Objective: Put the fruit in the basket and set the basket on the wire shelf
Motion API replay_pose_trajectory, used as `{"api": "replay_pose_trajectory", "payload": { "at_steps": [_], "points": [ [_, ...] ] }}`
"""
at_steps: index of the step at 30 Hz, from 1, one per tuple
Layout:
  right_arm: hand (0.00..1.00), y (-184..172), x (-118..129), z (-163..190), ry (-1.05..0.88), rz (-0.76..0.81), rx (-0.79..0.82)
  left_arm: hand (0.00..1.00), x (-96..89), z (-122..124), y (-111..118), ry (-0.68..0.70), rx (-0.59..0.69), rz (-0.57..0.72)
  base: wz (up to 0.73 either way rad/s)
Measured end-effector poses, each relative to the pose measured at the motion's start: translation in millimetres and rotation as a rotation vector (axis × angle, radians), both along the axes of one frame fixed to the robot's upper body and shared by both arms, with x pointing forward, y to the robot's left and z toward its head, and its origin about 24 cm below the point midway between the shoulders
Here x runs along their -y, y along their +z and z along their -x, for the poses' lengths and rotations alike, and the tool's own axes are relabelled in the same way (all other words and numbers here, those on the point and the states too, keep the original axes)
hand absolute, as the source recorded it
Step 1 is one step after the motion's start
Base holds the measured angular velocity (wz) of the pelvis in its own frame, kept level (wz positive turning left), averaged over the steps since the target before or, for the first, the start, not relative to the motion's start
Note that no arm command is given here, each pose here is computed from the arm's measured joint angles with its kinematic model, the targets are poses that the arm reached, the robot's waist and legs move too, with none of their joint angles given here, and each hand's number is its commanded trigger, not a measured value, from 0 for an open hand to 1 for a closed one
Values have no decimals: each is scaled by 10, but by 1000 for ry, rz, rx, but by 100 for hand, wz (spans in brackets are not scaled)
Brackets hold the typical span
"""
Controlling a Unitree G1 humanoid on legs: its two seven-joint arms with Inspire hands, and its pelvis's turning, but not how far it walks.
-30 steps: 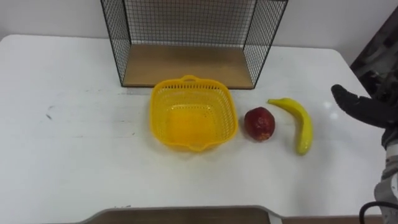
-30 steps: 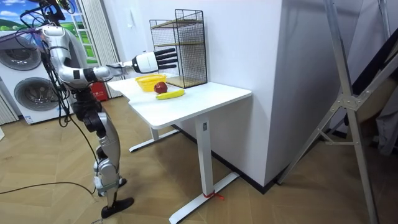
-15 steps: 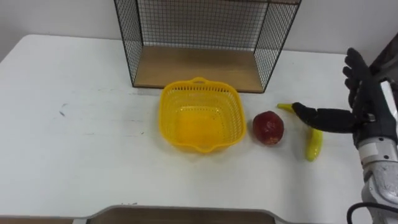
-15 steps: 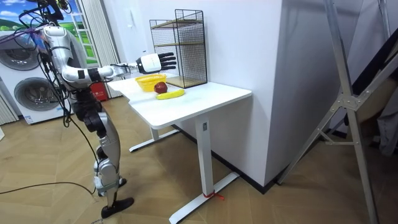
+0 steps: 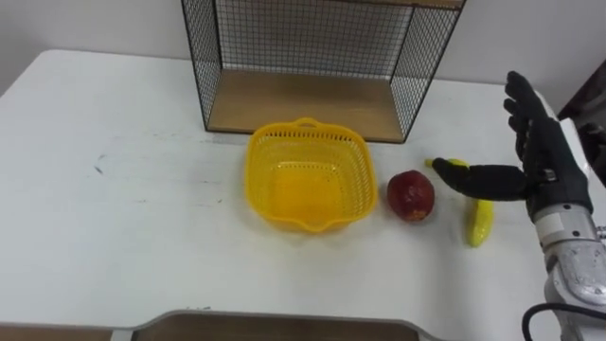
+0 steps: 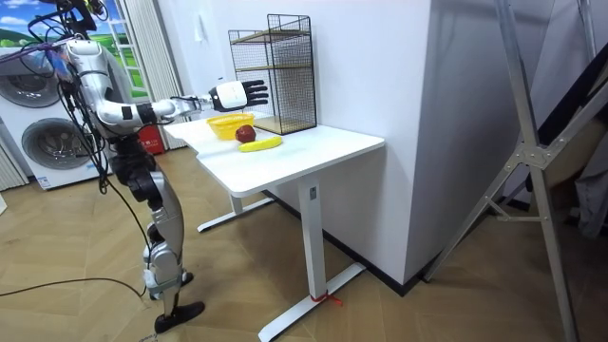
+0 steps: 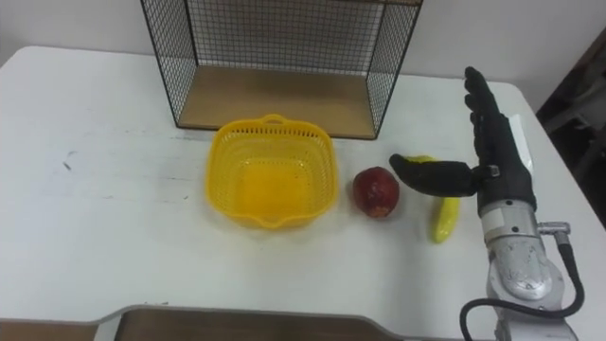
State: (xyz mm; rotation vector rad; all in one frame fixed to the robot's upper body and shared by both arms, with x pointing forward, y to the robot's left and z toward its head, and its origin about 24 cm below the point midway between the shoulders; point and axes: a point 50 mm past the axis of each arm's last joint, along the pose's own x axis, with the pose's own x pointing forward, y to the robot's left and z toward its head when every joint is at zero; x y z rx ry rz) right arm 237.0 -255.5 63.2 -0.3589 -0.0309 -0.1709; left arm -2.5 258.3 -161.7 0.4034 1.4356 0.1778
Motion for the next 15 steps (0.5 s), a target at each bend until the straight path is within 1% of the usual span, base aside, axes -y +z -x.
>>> {"api": "replay_pose_trajectory", "payload": {
  "at_steps": [4, 9, 11, 15],
  "points": [
    [0, -10, -9, -3, 3, 29, -8, 0, 1, 3, 0, -1, -2, 1, 0],
    [0, -107, 7, 3, 3, 40, -61, 0, 3, -6, 0, -1, 1, 0, 0],
    [0, -113, 0, 1, 18, 68, -74, 0, 3, 1, 0, -1, -1, 0, 6],
    [0, -132, -28, -2, 41, 71, -87, 0, 3, 2, 0, 0, -1, 0, 3]
  ]
}}
